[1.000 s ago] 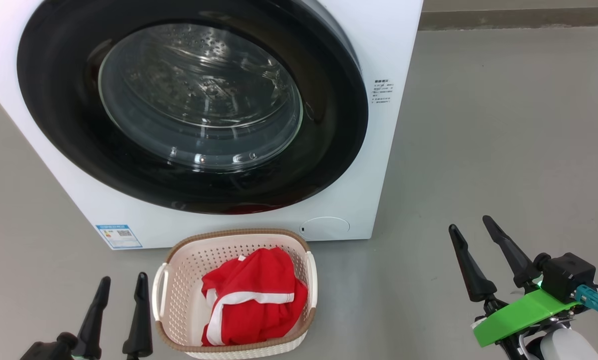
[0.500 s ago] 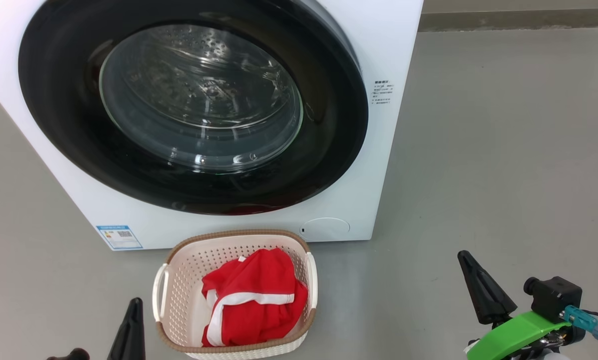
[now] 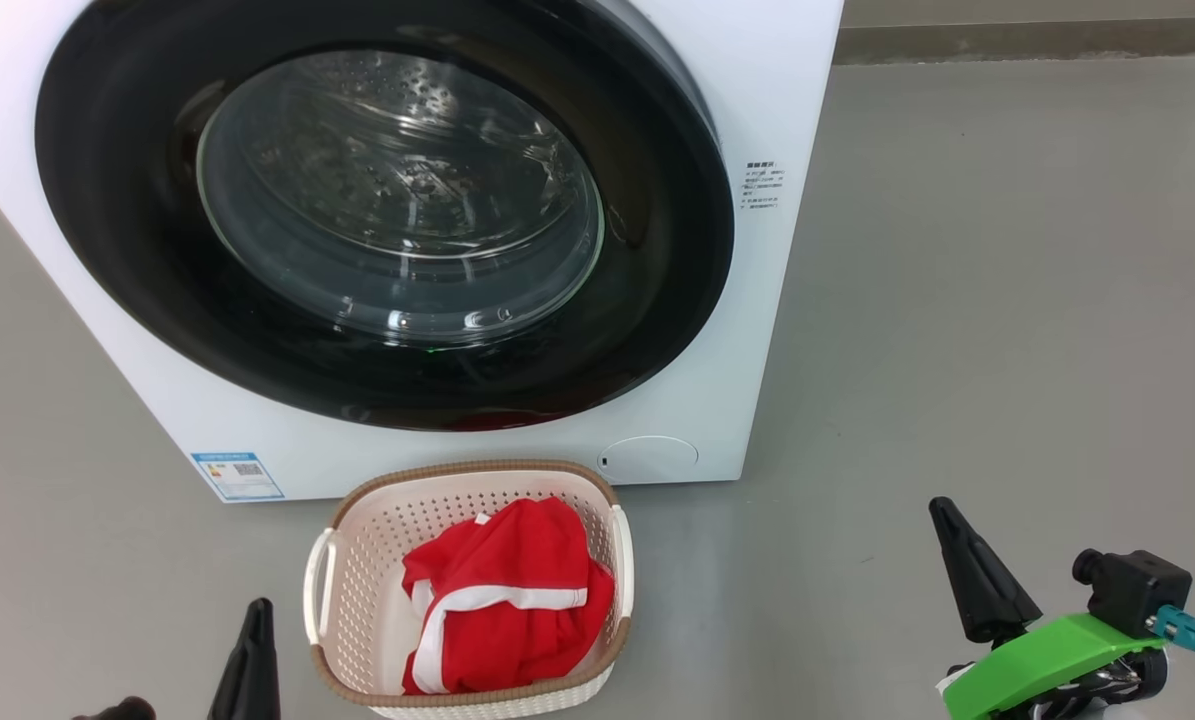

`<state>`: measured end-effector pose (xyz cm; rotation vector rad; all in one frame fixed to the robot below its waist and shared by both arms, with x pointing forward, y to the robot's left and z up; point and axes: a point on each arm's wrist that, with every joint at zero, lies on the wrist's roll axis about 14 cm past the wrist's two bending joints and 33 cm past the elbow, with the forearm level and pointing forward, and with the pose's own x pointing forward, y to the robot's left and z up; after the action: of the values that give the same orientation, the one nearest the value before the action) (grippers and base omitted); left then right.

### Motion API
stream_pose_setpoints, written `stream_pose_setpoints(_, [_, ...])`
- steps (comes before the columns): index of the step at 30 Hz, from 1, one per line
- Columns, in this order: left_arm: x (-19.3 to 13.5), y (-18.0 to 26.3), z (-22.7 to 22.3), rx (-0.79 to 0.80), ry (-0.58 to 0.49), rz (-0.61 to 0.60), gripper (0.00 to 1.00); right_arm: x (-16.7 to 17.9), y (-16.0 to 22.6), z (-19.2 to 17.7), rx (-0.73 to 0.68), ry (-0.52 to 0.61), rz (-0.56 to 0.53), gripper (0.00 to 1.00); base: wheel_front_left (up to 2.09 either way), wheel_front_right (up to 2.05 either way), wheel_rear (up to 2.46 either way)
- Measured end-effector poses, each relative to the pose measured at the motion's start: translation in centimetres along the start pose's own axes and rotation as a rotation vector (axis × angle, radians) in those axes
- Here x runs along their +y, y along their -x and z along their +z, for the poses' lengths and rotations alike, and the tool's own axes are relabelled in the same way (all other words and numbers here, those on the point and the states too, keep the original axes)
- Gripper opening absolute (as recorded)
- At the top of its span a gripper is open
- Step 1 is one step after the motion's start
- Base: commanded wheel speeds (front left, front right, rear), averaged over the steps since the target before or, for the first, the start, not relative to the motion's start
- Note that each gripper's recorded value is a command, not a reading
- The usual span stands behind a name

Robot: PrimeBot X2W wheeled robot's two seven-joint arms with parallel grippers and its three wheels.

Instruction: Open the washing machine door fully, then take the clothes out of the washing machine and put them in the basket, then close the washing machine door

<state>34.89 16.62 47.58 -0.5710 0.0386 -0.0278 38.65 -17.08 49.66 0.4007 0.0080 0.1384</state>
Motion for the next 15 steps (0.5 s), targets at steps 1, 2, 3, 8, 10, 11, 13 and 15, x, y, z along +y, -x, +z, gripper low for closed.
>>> stream_pose_setpoints(1, [0.01,-0.05,0.05,-0.001,0.009,0.001,0.0,-0.08,0.0,0.06,-0.003,-0.014,-0.005,0.0,0.0,0.0,0.0])
stream_pose_setpoints(2, [0.05,-0.07,0.05,0.0,0.016,0.003,0.0,-0.15,0.01,0.08,-0.003,-0.026,-0.009,0.0,0.0,0.0,0.0])
stream_pose_setpoints(3, [0.09,-0.07,0.0,0.003,0.023,0.005,0.0,-0.2,0.01,0.04,0.001,-0.034,-0.011,0.0,0.0,0.0,0.0])
stream_pose_setpoints(8, [0.37,-0.07,-0.05,0.008,0.073,0.019,0.0,-0.44,0.02,0.1,-0.002,-0.088,-0.027,0.0,0.0,0.0,0.0])
stream_pose_setpoints(10, [0.44,-0.11,0.02,0.005,0.089,0.023,0.0,-0.56,0.03,0.08,0.001,-0.107,-0.033,0.0,0.0,0.0,0.0])
stream_pose_setpoints(11, [0.47,-0.16,0.07,0.004,0.1,0.024,0.0,-0.62,0.03,0.12,-0.001,-0.117,-0.037,0.0,0.0,0.0,0.0])
stream_pose_setpoints(13, [0.56,-0.19,0.05,0.007,0.121,0.029,0.0,-0.78,0.04,0.13,0.0,-0.137,-0.045,0.0,0.0,0.0,0.0])
stream_pose_setpoints(15, [0.67,-0.18,-0.02,0.012,0.137,0.034,0.0,-0.92,0.05,0.2,-0.003,-0.163,-0.053,0.0,0.0,0.0,0.0])
